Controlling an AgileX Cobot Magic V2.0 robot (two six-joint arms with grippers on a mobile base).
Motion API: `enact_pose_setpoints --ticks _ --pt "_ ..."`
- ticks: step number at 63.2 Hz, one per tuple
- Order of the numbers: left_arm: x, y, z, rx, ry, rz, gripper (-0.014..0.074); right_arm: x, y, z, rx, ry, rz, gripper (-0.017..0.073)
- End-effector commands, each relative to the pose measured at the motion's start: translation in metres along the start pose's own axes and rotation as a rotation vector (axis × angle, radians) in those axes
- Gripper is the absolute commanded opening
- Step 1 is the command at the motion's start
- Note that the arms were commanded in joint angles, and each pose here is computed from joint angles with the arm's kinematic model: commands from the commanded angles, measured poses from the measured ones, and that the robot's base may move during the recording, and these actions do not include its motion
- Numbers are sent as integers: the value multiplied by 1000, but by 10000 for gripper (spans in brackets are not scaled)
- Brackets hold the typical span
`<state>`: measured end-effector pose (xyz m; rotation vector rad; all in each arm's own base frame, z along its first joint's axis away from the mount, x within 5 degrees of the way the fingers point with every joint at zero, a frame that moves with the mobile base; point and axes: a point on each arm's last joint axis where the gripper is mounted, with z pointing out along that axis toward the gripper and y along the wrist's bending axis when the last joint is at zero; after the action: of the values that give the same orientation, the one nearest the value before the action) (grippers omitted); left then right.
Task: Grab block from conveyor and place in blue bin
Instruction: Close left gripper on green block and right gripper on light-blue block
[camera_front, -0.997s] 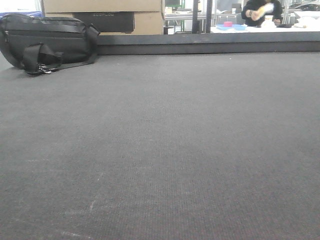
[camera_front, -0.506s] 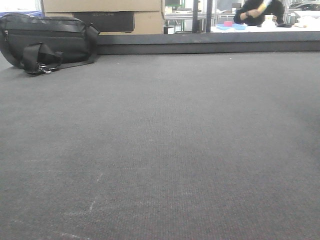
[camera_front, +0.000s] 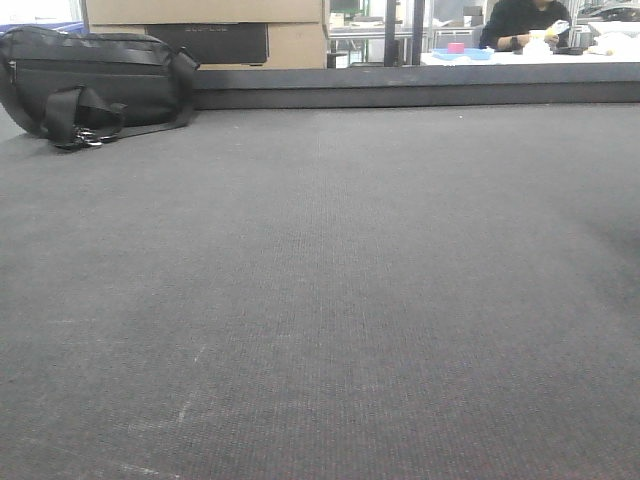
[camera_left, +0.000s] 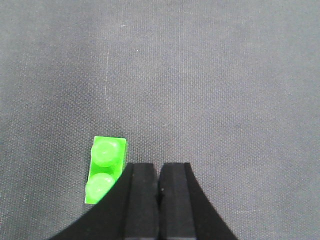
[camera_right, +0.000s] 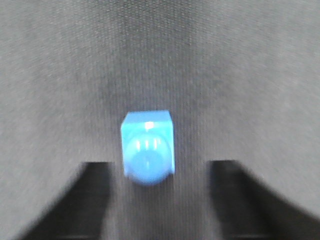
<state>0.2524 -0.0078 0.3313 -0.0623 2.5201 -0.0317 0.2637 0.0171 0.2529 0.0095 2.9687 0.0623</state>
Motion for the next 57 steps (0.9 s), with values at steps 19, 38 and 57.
enact_pose_setpoints --ticks 19,38,57 --pt "1 -1 -1 10 21 -19 -111 -16 -2 49 16 119 -3 225" --pt "6 2 4 -5 105 -64 -111 -12 -1 30 7 68 0 -162" --pt "7 25 52 -51 327 -26 -111 10 1 -49 -25 -250 -1 -162"
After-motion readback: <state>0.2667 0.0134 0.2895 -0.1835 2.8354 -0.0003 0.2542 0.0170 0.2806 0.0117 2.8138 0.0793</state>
